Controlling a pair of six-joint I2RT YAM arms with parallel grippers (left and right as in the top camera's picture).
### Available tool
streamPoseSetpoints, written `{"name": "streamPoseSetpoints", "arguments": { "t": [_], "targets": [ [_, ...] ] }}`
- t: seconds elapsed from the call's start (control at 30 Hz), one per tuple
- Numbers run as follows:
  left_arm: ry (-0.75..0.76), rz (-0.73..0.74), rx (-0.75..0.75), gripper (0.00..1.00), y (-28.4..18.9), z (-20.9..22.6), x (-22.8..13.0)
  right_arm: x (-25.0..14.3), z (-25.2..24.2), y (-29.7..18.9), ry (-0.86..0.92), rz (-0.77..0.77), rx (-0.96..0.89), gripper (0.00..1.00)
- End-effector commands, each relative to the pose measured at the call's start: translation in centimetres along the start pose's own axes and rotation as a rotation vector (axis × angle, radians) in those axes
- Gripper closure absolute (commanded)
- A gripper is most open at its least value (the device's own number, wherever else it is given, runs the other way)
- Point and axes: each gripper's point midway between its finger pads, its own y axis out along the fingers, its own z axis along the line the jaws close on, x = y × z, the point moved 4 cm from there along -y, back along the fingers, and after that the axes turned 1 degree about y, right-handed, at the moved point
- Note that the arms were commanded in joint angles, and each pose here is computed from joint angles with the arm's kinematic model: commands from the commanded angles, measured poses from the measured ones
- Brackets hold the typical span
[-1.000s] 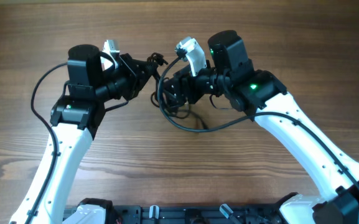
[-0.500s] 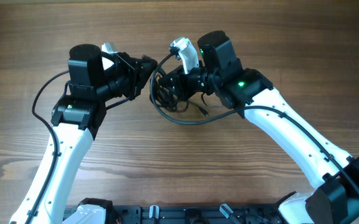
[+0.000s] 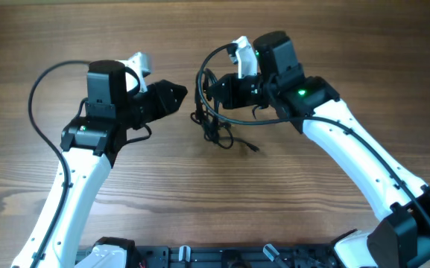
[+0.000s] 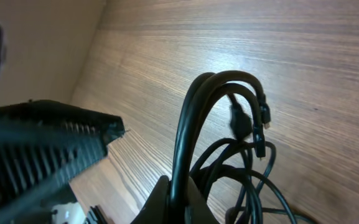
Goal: Untangle cables
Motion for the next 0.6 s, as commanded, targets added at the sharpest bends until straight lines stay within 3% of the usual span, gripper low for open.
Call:
{"name": "streamPoseSetpoints", "arguments": {
  "t": [0.0, 0.07, 0.2, 0.4, 0.57],
  "targets": [
    [0.391, 0.023, -0.117, 0.46, -0.7, -2.1, -0.4, -0.2, 0.7, 0.2, 0.022, 0.034, 0.063, 0.95],
    [0.385, 0.052, -0.127, 0.36, -0.2, -1.8, -0.8, -0.3, 0.7, 0.2, 0.026, 0.039, 0.062, 0.96],
    [0.29, 0.126, -0.182, 0.32, 1.0, -1.6, -1.6, -0.3, 0.6, 0.2, 0.026, 0.037, 0.059, 0.96],
    [-0.188, 0.237, -0.11, 0.39, 2.9, 0.1, -2.7, -0.2, 0.0, 0.2, 0.032, 0.021, 0.012, 0.95],
    [-0.381, 0.288, -0.139, 0.43, 2.6, -0.6, -3.1, -0.3, -1.1, 0.2, 0.047, 0.012, -0.062, 0.95]
  ]
}}
